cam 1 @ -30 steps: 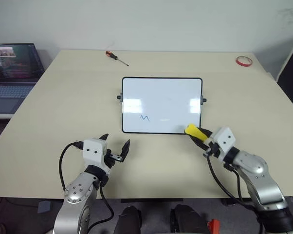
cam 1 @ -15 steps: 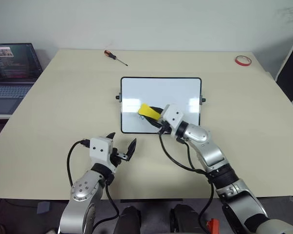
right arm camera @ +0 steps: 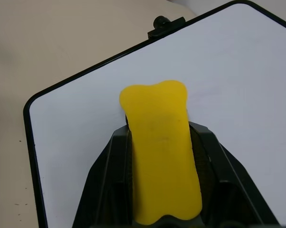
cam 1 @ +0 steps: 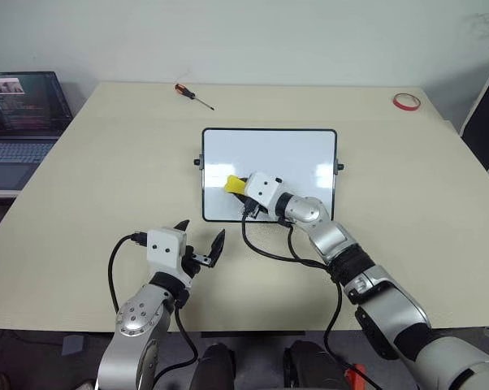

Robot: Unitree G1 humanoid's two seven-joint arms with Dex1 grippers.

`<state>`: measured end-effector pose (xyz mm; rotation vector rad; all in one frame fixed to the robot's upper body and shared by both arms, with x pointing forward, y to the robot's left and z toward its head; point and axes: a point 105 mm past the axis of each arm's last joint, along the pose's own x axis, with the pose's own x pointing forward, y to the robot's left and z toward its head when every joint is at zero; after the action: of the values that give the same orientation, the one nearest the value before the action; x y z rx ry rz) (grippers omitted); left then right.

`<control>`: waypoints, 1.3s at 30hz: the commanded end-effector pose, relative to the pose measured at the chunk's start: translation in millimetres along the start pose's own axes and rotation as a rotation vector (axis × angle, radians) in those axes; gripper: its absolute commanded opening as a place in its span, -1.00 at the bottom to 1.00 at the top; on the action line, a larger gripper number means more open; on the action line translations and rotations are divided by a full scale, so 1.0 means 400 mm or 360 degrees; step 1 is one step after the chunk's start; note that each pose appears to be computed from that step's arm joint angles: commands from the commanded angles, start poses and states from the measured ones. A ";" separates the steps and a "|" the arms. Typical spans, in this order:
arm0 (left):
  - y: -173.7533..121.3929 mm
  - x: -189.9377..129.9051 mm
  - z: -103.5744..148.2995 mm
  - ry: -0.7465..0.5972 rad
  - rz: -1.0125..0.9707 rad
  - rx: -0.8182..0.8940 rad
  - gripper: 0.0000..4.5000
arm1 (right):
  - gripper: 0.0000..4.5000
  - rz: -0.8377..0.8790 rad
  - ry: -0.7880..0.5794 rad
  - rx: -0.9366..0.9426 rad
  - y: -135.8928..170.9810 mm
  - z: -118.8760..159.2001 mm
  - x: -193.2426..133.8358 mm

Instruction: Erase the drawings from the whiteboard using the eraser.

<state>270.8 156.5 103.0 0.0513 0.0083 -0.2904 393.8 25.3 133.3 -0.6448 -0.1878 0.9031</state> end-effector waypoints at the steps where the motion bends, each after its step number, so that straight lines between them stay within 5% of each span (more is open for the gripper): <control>1: 0.000 0.001 0.028 -0.0083 -0.0011 0.0032 1.00 | -0.44 0.0005 0.0091 -0.0044 -0.008 -0.031 -0.009; 18: -0.001 0.003 0.024 -0.0081 -0.0054 0.0036 1.00 | -0.44 0.0004 0.0416 0.0016 -0.014 -0.187 -0.179; 26: -0.001 0.009 0.015 -0.0082 -0.0075 0.0034 1.00 | -0.44 -0.0025 0.0365 0.0034 -0.026 -0.159 -0.158; 39: 0.000 0.010 0.017 -0.0089 -0.0071 0.0046 1.00 | -0.44 0.0006 0.0132 -0.0040 -0.022 -0.020 0.001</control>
<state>274.8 157.0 95.7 0.0581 0.0037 -0.3310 395.0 18.3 129.1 -0.6893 -0.1243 0.9161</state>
